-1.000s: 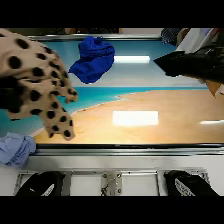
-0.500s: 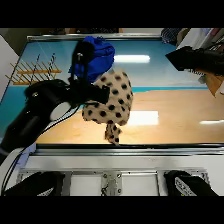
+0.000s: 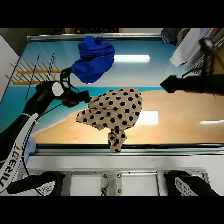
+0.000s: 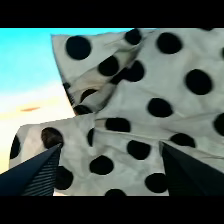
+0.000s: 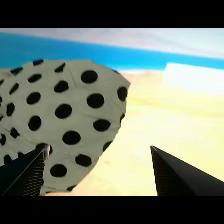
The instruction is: Fold the clothes and pants, and hang the long-sleeved shirts on hangers.
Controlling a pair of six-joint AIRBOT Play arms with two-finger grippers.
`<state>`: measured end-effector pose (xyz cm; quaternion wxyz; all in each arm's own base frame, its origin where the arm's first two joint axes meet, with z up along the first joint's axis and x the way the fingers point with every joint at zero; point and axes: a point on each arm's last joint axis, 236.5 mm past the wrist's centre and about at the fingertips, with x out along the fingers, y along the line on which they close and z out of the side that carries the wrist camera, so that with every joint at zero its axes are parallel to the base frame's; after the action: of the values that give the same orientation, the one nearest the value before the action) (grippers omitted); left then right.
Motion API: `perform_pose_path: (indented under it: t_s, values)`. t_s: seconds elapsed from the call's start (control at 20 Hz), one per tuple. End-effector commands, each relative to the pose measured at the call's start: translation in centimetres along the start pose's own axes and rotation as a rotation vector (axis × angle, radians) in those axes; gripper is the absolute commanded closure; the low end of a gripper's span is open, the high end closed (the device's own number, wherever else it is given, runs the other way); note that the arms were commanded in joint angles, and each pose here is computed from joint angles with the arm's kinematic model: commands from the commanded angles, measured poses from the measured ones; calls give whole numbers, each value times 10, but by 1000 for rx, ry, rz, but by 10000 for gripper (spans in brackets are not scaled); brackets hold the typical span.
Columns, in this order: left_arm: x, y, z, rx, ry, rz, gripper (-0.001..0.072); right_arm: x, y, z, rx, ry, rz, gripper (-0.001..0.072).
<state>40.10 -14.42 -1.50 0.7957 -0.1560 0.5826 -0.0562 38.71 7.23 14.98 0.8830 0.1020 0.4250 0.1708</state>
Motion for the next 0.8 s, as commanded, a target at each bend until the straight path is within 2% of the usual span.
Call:
perform_pose_path:
  t_s: [0.0,0.2,0.4,0.6,0.65,0.7,0.75]
  values:
    - [39,63,-40,-166,160,52,58,40,-24,-66,108,164,-25,8]
    - [58,94,-62,-238,237,93,58,78,-35,-122,207,284,-10,8]
    - [72,71,-69,-233,277,-2,57,109,-26,-145,274,353,38,8]
    - [83,55,-76,-212,304,-20,75,144,-13,-150,308,357,69,8]
    - [83,52,-74,-206,299,-22,288,155,-9,-150,325,348,77,8]
    - [81,50,-69,-200,290,-26,540,166,-7,-150,340,337,79,8]
    - [80,48,-65,-192,280,-31,699,176,-5,-150,357,325,81,8]
